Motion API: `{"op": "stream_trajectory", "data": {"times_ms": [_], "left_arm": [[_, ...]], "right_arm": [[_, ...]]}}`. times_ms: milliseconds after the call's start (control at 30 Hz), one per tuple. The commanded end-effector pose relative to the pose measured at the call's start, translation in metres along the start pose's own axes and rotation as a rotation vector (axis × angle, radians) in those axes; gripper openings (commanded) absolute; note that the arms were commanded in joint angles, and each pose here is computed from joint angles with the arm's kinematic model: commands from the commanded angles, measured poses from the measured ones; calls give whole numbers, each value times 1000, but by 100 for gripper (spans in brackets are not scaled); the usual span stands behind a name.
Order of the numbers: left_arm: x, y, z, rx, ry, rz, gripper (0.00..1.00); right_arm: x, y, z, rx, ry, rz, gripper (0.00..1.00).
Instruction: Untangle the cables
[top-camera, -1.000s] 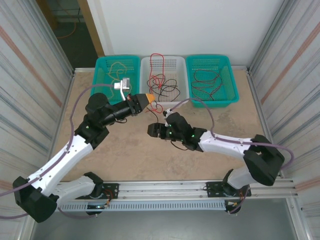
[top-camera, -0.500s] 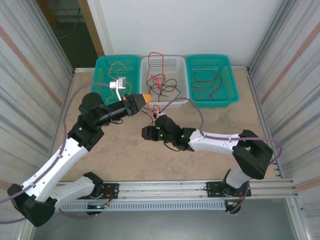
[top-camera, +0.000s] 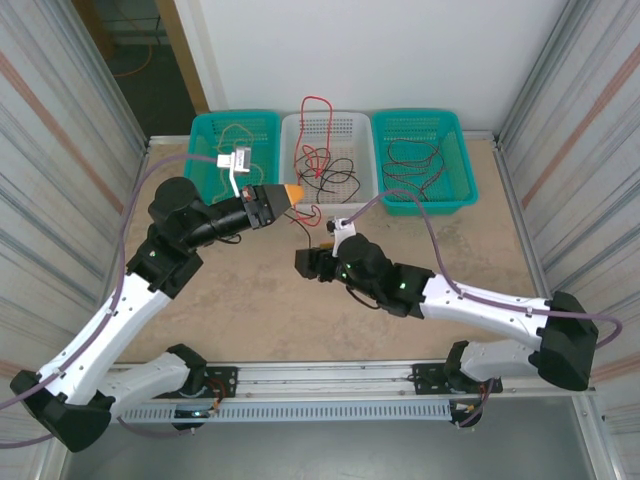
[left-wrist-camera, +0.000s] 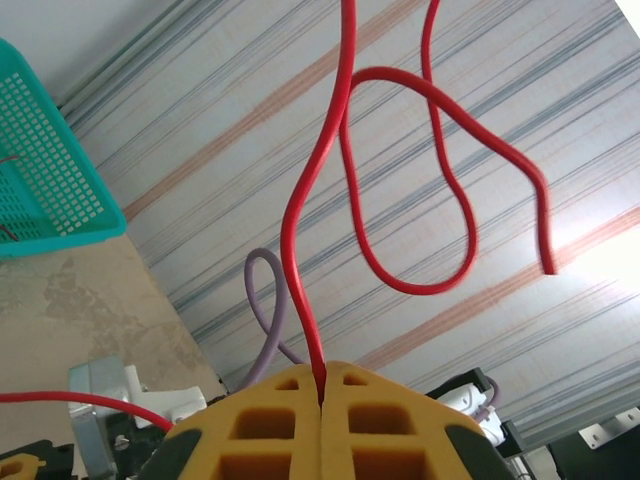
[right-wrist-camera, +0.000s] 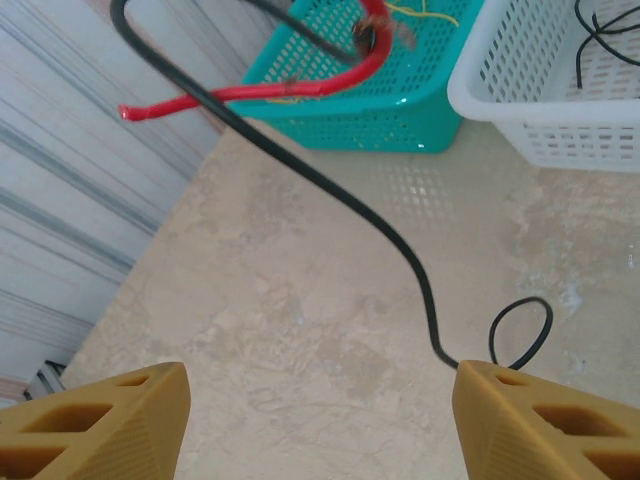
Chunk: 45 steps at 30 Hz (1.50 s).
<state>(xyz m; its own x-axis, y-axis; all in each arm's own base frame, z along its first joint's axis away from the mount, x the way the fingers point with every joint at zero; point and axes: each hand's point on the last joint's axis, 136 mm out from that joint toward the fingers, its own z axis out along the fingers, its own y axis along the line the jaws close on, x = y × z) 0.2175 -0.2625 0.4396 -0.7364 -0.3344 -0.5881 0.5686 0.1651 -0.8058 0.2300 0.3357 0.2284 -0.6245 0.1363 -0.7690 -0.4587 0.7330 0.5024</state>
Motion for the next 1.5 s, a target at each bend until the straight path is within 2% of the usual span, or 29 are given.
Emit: {"op": "stream_trajectory", "data": {"times_ms": [0, 200, 400, 533, 667, 767, 900, 1067, 1100, 1167, 1300, 1467], "left_arm": [[-7, -22, -3, 58, 0, 54, 0], [-7, -31, -6, 78, 2, 63, 0], [-5, -30, -8, 80, 2, 56, 0], [-7, -32, -8, 93, -10, 59, 0], [-12, -36, -10, 98, -26, 73, 0], [-20, -48, -12, 114, -50, 106, 0], [-34, -65, -17, 129, -100, 164, 0], [-44, -75, -24, 110, -133, 216, 0], [-45, -75, -26, 100, -137, 229, 0], [-44, -71, -28, 59, -136, 255, 0], [-36, -36, -33, -105, -122, 313, 0], [-20, 21, -37, -288, -91, 355, 0]], "right_arm": [[-9, -3, 12, 17, 5, -49, 64], [-11, -21, 31, 61, 19, -23, 53], [6, -29, 47, 58, 72, -16, 41], [26, -39, 55, 74, 105, 7, 17], [53, -51, 62, 102, 158, 36, 4], [88, -64, 71, 146, 242, 71, 0], [125, -85, 79, 207, 334, 146, 0], [122, -95, 78, 237, 335, 170, 0], [118, -94, 76, 238, 333, 166, 5], [105, -88, 68, 239, 314, 144, 22], [50, -68, 29, 274, 209, 46, 58], [-31, -38, -33, 230, 18, 25, 67]]}}
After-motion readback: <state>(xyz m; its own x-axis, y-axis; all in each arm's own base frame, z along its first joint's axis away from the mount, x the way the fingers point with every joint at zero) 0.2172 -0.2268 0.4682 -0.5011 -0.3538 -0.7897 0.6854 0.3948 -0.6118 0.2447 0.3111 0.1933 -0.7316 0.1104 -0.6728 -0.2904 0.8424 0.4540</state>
